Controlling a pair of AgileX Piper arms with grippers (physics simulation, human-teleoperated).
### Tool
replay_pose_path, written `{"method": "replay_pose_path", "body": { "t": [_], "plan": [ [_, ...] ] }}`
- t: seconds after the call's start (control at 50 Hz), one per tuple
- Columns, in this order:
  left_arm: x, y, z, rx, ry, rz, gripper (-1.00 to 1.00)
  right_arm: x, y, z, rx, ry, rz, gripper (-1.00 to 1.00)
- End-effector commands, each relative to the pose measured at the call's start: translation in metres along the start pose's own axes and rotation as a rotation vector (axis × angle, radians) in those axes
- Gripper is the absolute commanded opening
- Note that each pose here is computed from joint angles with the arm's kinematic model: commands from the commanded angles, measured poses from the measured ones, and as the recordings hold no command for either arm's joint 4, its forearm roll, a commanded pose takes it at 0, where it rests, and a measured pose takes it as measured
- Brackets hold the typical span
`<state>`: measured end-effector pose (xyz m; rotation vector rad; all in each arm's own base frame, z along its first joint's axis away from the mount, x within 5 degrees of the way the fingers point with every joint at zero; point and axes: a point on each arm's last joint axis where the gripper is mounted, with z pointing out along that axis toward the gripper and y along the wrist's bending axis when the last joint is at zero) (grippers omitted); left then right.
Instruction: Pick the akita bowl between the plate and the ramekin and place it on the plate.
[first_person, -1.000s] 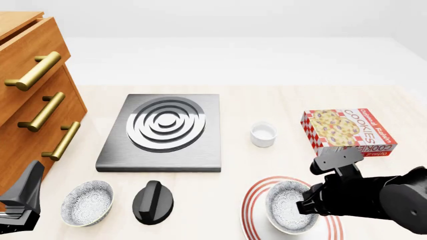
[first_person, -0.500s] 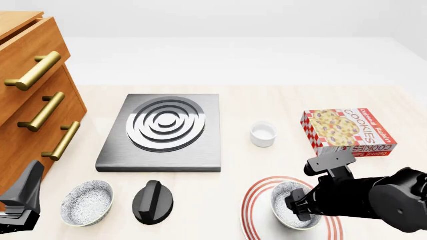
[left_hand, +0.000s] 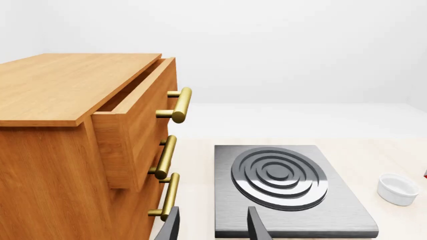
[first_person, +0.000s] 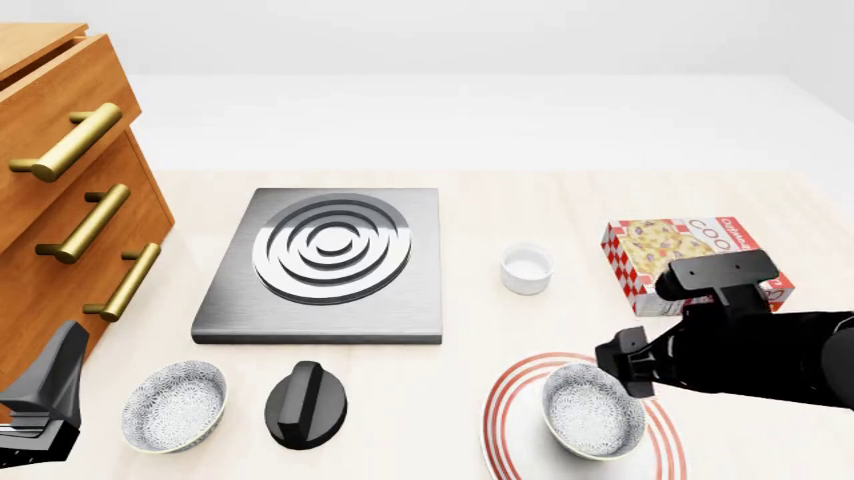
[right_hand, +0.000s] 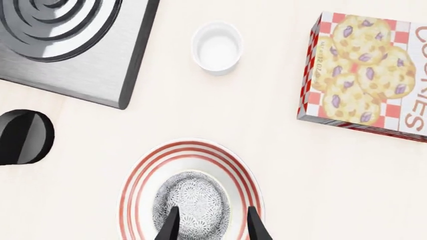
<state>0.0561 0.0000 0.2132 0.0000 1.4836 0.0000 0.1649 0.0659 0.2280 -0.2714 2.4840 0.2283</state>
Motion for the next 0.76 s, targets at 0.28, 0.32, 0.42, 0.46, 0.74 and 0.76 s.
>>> {"method": "replay_pose_path", "body": {
  "t": [0.28,0.32,0.42,0.46,0.74,0.76],
  "plan": [
    [0.000,0.000,0.000,0.000,0.000,0.000,1.00,-0.023,0.004,-0.069,-0.025,-0.136,0.022,1.00],
    [0.000,0.000,0.000,0.000,0.000,0.000,1.00,-0.024,0.005,-0.071,-0.029,-0.146,0.021,1.00],
    [0.000,0.000,0.000,0.000,0.000,0.000,1.00,-0.025,0.006,-0.075,-0.036,-0.157,0.024,1.00],
    [0.000,0.000,0.000,0.000,0.000,0.000,1.00,-0.025,0.006,-0.074,-0.038,-0.156,0.030,1.00],
    [0.000,0.000,0.000,0.000,0.000,0.000,1.00,-0.025,0.009,-0.081,-0.054,-0.176,0.021,1.00],
    [0.000,0.000,0.000,0.000,0.000,0.000,1.00,-0.025,0.009,-0.081,-0.056,-0.176,0.021,1.00]
  ]
}}
